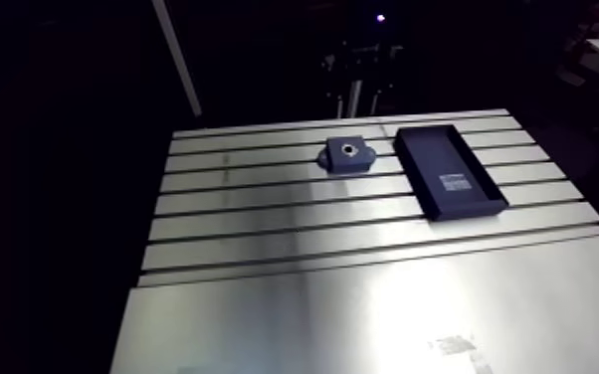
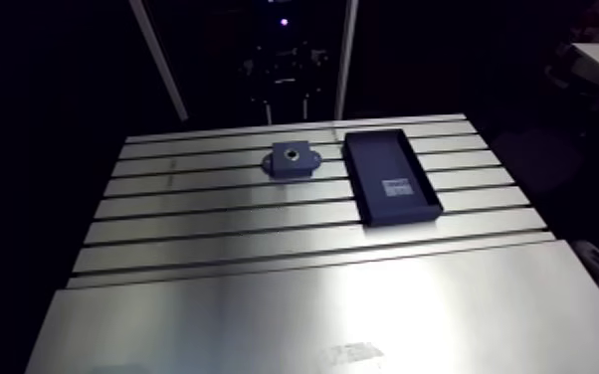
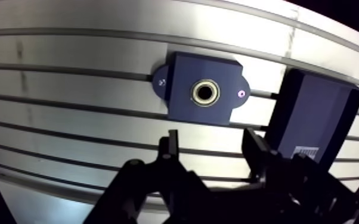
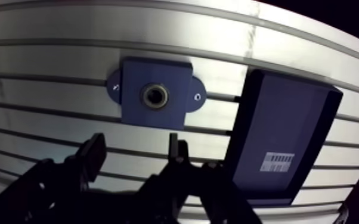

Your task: Pick up the bearing and press it into the housing until flush.

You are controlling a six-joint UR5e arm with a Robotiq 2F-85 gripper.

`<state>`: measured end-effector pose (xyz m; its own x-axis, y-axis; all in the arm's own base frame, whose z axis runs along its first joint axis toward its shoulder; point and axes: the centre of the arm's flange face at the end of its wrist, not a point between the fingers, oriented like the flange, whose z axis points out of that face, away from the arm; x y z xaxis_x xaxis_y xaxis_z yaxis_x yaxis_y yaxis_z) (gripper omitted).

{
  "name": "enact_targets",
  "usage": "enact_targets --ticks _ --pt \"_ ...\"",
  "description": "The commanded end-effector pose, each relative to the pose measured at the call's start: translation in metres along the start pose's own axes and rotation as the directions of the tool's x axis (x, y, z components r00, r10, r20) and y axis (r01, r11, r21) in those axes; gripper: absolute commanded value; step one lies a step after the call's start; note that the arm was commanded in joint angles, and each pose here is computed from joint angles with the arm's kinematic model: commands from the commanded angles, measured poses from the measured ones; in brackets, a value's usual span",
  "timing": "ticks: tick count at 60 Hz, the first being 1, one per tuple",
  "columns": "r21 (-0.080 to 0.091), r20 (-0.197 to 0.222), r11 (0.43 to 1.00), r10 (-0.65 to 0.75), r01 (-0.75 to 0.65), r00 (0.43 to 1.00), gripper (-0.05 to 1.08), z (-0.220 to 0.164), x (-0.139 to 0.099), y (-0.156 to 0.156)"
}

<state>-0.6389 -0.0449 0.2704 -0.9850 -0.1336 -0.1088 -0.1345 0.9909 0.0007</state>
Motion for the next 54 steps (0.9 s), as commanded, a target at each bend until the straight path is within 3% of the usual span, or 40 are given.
enact_targets --ticks 1,7,13,26,37,48,54 --pt "0.002 0.013 0.995 0.099 -0.099 0.995 0.01 -0.037 0.003 0.0" --pt "0.0 0.009 0.989 0.145 -0.145 0.989 0.01 -0.061 0.0 -0.001" --pt "-0.007 -0.022 0.988 0.156 -0.156 0.988 0.01 -0.086 -0.006 -0.001" --pt "-0.01 -0.058 0.988 0.153 -0.154 0.986 0.01 -0.111 -0.015 -0.005" --pt "-0.01 -0.057 0.99 0.142 -0.143 0.988 0.01 -0.131 -0.027 -0.015" --pt "-0.008 -0.101 0.992 0.121 -0.123 0.988 0.01 -0.158 -0.044 -0.033" --pt "-0.021 -0.117 0.994 0.106 -0.109 0.987 0.01 -0.166 -0.06 -0.044"
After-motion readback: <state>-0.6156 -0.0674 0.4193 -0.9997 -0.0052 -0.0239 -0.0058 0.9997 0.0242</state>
